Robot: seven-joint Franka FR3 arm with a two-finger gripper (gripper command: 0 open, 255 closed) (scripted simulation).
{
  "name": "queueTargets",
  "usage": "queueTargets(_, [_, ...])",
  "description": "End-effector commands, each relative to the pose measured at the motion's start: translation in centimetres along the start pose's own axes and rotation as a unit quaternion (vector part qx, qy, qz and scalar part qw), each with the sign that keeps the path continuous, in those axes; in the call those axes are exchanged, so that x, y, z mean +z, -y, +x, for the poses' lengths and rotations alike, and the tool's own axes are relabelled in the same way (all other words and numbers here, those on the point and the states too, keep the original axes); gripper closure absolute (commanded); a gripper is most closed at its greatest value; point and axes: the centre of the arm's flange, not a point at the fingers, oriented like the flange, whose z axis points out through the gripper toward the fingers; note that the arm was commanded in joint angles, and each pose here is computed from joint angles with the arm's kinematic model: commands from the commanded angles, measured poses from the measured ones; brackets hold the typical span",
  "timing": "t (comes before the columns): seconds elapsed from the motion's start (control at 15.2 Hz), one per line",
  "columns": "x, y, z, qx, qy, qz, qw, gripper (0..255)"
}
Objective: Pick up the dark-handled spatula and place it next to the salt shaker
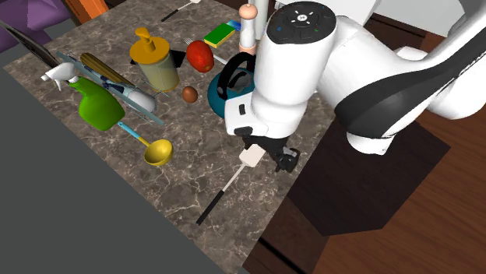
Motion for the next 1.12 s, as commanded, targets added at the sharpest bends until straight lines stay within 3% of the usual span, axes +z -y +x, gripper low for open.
queueTargets(0.0, [1.7, -1.2, 1.7, -0.006, -0.002, 0.000, 1.0000, 0])
queueTargets(0.4, [6.7, -4.8, 6.6, -0.023, -0.007, 0.003, 0.9997, 0])
queueTargets(1.06, [10.8, -4.9, 6.8, -0.023, -0.008, 0.003, 0.9997, 0])
